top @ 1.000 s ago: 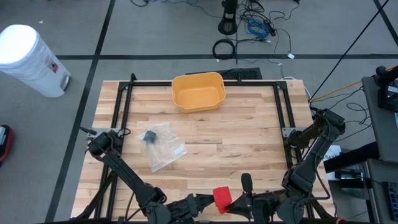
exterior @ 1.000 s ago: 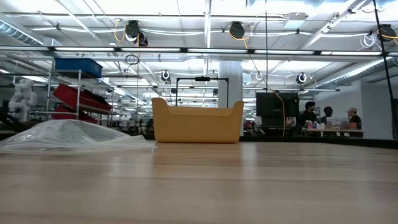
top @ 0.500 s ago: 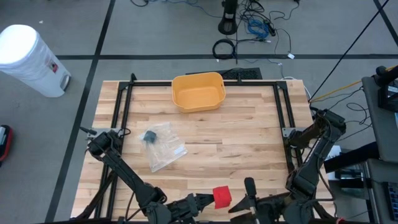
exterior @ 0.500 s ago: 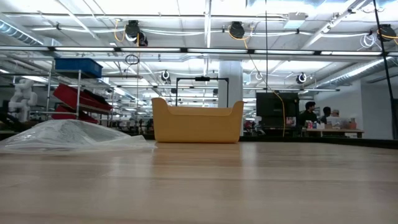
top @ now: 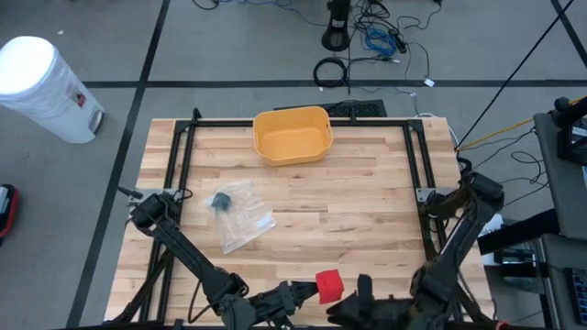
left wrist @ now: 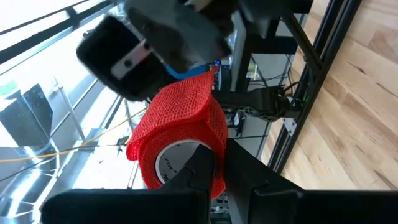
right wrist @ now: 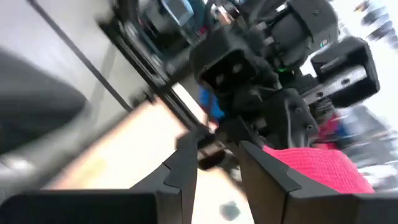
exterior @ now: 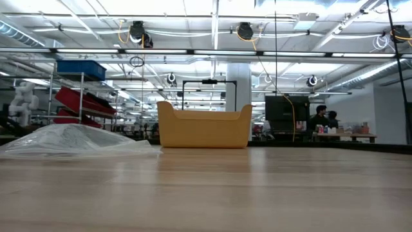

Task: Roll bandage
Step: Roll the red bandage

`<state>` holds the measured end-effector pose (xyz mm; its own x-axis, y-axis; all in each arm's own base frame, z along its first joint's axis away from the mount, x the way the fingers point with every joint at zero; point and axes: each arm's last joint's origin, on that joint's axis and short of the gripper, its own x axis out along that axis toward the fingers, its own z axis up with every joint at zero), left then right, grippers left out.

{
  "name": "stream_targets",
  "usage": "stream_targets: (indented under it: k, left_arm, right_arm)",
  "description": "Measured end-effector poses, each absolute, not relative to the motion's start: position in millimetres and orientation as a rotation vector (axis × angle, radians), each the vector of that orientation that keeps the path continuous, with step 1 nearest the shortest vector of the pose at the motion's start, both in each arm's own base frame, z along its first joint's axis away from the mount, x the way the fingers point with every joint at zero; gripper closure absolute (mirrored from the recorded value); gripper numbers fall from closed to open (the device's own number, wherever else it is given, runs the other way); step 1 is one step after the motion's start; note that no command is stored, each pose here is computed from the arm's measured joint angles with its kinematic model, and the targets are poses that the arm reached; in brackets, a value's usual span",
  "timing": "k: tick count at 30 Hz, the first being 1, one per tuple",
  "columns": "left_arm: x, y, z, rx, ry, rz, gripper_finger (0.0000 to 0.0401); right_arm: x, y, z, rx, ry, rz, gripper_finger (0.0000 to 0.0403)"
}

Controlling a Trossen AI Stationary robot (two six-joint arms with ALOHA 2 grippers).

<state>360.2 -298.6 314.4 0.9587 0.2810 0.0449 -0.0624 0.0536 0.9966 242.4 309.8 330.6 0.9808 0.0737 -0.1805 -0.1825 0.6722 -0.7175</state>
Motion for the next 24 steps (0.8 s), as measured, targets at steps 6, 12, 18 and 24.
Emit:
stream_targets:
  k: [6, 12, 18, 24]
  left_arm:
    - [359.8, -299.0, 314.4, 1.497, 0.177, 0.262, 0.0374]
    - [359.9, -298.9, 314.4, 1.496, 0.177, 0.262, 0.0374]
    - [359.9, -298.9, 314.4, 1.496, 0.177, 0.262, 0.0374]
    - [359.8, -299.0, 314.4, 1.496, 0.176, 0.261, 0.0374]
  right_arm:
    - [247.9, 327.2, 310.4, -1.164, 0.142, 0.023, 0.0297]
    - [239.4, 341.6, 310.0, -1.317, 0.087, 0.015, 0.0297]
    - [234.4, 343.4, 313.1, -1.438, 0.141, -0.109, 0.0271]
    - [240.0, 338.5, 314.5, -1.473, 0.175, -0.154, 0.024]
